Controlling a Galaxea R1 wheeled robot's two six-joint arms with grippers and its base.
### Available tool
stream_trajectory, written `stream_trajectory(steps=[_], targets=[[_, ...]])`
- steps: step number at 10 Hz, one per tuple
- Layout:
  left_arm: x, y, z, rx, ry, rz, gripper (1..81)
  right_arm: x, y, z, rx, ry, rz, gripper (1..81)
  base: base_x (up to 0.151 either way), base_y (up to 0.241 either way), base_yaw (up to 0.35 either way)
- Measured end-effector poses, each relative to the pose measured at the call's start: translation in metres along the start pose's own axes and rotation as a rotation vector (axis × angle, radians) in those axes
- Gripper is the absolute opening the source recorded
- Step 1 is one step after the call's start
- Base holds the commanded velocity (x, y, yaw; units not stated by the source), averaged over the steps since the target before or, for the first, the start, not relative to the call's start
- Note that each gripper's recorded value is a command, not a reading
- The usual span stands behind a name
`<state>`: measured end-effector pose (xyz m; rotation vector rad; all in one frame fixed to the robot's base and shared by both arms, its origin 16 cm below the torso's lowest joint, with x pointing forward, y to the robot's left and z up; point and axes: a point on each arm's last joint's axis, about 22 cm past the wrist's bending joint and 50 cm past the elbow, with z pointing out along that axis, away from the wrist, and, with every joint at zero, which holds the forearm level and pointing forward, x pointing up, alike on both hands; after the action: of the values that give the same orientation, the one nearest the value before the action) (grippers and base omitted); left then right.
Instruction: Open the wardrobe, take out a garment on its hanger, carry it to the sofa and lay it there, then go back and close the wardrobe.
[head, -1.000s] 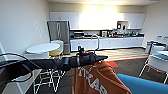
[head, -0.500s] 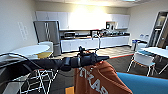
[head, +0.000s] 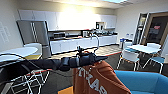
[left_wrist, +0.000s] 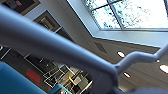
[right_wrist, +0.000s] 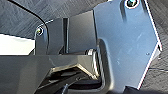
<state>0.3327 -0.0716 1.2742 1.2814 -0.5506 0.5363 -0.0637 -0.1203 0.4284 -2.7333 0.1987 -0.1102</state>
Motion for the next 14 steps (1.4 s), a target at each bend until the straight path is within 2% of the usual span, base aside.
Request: stream_trajectory(steps=[14], targets=[[-0.0021,0.0012,0.002,-0.005,-0.005,0.001,1.0,0.0026,-0.0001,0.0002,0.0,0.003,-0.001,81.1,0.0,0.0,-0.281]])
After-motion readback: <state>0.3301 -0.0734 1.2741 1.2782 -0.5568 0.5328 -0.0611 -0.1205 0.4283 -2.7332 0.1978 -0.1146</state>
